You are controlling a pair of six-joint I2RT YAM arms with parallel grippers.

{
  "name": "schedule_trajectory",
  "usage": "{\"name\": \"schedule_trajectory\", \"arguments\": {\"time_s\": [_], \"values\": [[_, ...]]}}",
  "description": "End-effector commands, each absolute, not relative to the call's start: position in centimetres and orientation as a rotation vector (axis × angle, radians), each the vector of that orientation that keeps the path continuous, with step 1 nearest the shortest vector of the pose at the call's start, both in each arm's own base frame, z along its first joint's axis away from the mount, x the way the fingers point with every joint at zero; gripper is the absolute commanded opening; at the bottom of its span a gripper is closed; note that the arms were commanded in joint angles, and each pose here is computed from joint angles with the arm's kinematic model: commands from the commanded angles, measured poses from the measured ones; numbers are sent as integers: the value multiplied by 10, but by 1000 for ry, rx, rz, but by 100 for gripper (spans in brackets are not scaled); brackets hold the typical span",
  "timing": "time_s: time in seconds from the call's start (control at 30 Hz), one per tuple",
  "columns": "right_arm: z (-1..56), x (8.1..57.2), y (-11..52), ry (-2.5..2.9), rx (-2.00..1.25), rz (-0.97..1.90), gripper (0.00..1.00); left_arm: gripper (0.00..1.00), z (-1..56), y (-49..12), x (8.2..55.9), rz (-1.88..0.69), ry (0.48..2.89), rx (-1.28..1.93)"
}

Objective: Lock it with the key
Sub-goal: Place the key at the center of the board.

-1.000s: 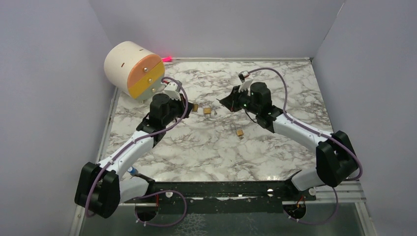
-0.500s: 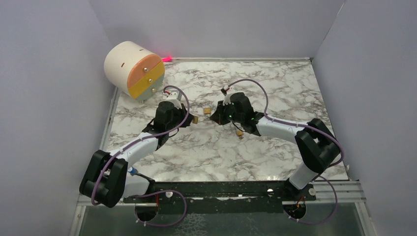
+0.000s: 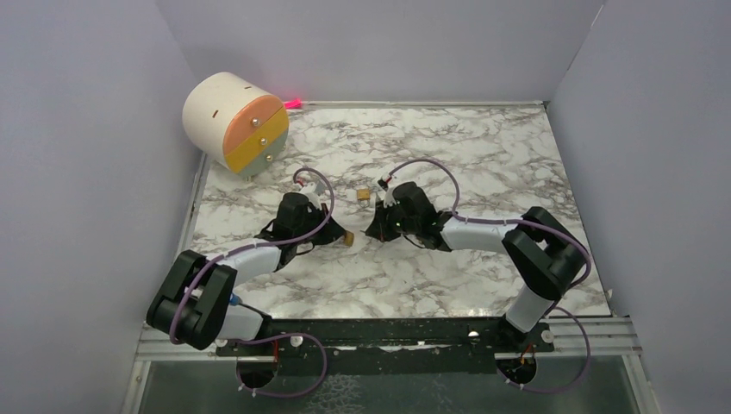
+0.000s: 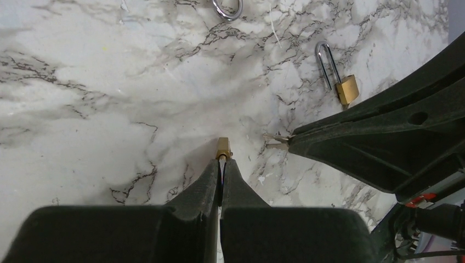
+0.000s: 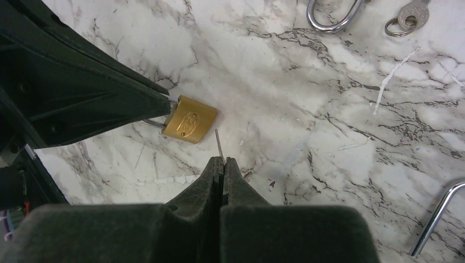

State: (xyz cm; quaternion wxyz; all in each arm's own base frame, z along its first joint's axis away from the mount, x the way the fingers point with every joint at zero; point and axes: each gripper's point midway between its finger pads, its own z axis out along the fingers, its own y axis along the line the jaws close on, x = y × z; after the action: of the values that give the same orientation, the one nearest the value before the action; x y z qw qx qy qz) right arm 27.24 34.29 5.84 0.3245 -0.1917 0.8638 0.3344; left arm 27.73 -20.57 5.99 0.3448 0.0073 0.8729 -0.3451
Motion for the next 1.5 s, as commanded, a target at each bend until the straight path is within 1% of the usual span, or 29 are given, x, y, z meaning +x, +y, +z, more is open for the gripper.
{"name": "schedule_trajectory", "arguments": {"time_s": [0.0, 0.3, 0.43, 0.53, 0.67, 0.73, 0.87, 0.9, 0.97, 1.0, 1.03, 1.07, 1.1, 1.23, 1.37, 1.47], "values": [[48, 269, 353, 2274, -534, 900, 1, 0, 63, -214, 273, -968, 2262, 28], [26, 260, 362, 2336, -596, 892, 1, 1, 53, -214, 275, -945, 2290, 41], [20, 256, 359, 2357, -604, 877, 2, 8, 50, -205, 278, -863, 2307, 29], [20, 253, 358, 2357, -624, 871, 14, 16, 50, -200, 281, -822, 2306, 22], [21, 254, 354, 2359, -636, 836, 34, 26, 50, -194, 283, -780, 2303, -3], [26, 256, 354, 2340, -646, 835, 39, 31, 51, -190, 284, -752, 2299, -10], [39, 260, 357, 2309, -671, 832, 45, 43, 52, -184, 287, -696, 2313, -4], [43, 261, 358, 2300, -675, 833, 47, 47, 55, -184, 288, -694, 2309, -6], [52, 263, 360, 2279, -680, 839, 51, 73, 59, -184, 289, -692, 2298, -7], [58, 264, 362, 2266, -683, 843, 56, 80, 62, -184, 291, -690, 2291, -11], [64, 266, 363, 2251, -686, 845, 61, 82, 63, -183, 292, -687, 2288, -13], [71, 269, 365, 2237, -682, 846, 65, 92, 66, -183, 293, -684, 2284, -14], [80, 272, 366, 2219, -677, 844, 66, 98, 69, -183, 295, -683, 2278, -14], [126, 294, 365, 2105, -659, 772, 72, 99, 88, -181, 304, -663, 2227, -25], [172, 313, 347, 2006, -612, 735, 74, 98, 120, -177, 310, -634, 2158, -13], [183, 327, 318, 2002, -545, 690, 75, 99, 139, -173, 312, -610, 2119, 14]]}}
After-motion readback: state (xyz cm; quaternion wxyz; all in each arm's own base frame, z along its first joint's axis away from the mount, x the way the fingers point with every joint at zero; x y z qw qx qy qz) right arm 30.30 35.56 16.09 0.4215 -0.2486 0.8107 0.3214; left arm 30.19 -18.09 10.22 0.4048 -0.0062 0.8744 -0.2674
